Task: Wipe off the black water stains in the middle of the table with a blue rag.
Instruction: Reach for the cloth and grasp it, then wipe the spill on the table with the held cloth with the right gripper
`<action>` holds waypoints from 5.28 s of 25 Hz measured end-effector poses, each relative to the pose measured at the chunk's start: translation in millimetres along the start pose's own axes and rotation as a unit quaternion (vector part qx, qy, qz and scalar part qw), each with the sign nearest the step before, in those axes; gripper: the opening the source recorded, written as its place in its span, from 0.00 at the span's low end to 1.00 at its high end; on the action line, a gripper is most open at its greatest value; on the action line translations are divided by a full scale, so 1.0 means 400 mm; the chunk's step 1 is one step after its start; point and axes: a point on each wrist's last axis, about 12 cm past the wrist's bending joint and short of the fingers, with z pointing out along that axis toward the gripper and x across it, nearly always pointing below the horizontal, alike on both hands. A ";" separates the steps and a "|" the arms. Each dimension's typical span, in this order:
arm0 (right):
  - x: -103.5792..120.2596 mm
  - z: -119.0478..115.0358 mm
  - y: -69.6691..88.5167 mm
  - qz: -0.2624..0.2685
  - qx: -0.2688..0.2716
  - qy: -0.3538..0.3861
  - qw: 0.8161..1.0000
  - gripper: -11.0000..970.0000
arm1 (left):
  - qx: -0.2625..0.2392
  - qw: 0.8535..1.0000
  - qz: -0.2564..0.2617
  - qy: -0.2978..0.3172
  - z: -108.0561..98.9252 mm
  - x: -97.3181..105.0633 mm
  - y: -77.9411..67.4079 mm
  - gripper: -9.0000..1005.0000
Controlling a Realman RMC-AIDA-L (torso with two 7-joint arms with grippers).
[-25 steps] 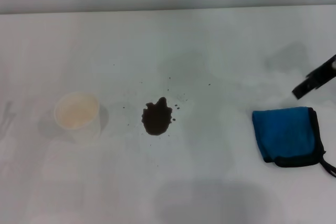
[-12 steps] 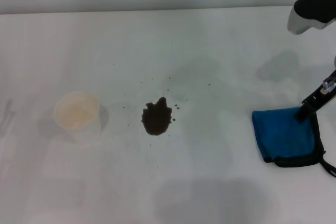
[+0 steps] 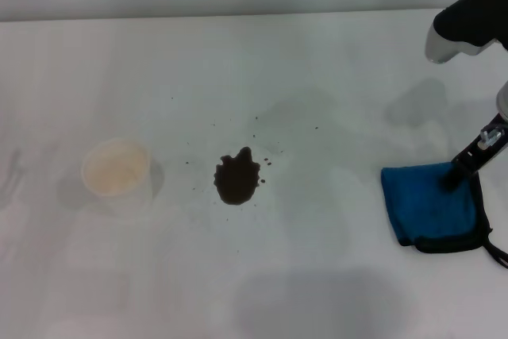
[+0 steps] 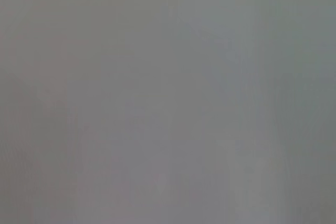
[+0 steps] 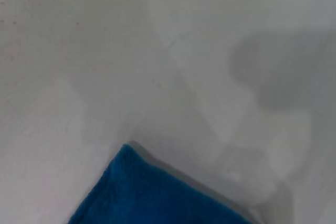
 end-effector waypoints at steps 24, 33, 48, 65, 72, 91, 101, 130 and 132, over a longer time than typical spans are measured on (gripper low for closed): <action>-0.005 0.018 0.012 -0.013 -0.004 0.010 1.000 0.43 | -0.003 1.000 -0.001 0.001 -0.004 0.001 0.001 0.89; -0.006 0.024 0.013 -0.018 0.000 0.010 1.000 0.22 | -0.003 1.000 -0.001 0.002 -0.006 0.002 0.001 0.89; -0.113 0.004 0.157 -0.111 -0.041 -0.042 0.992 0.08 | -0.003 1.000 -0.004 0.003 -0.007 0.003 -0.003 0.89; -0.229 -0.011 0.457 -0.287 -0.099 -0.083 0.949 0.08 | 0.005 1.000 -0.007 -0.007 0.014 -0.004 -0.013 0.89; -0.231 -0.018 0.560 -0.355 -0.136 -0.094 0.920 0.08 | 0.008 1.000 -0.008 -0.008 0.018 -0.005 -0.018 0.89; -0.307 0.010 0.482 -0.327 -0.029 -0.130 0.936 0.08 | 0.007 1.000 -0.015 -0.006 0.010 -0.002 -0.023 0.89; -0.345 0.021 0.407 -0.292 0.052 -0.140 0.945 0.08 | 0.007 1.000 -0.015 -0.006 0.021 -0.003 -0.024 0.89; -0.340 0.018 0.357 -0.290 0.019 -0.118 0.949 0.08 | 0.014 1.000 -0.014 0.003 0.058 -0.003 -0.028 0.89; -0.330 0.025 0.382 -0.306 -0.003 -0.114 0.945 0.08 | 0.015 1.000 -0.014 0.006 0.063 -0.002 -0.030 0.89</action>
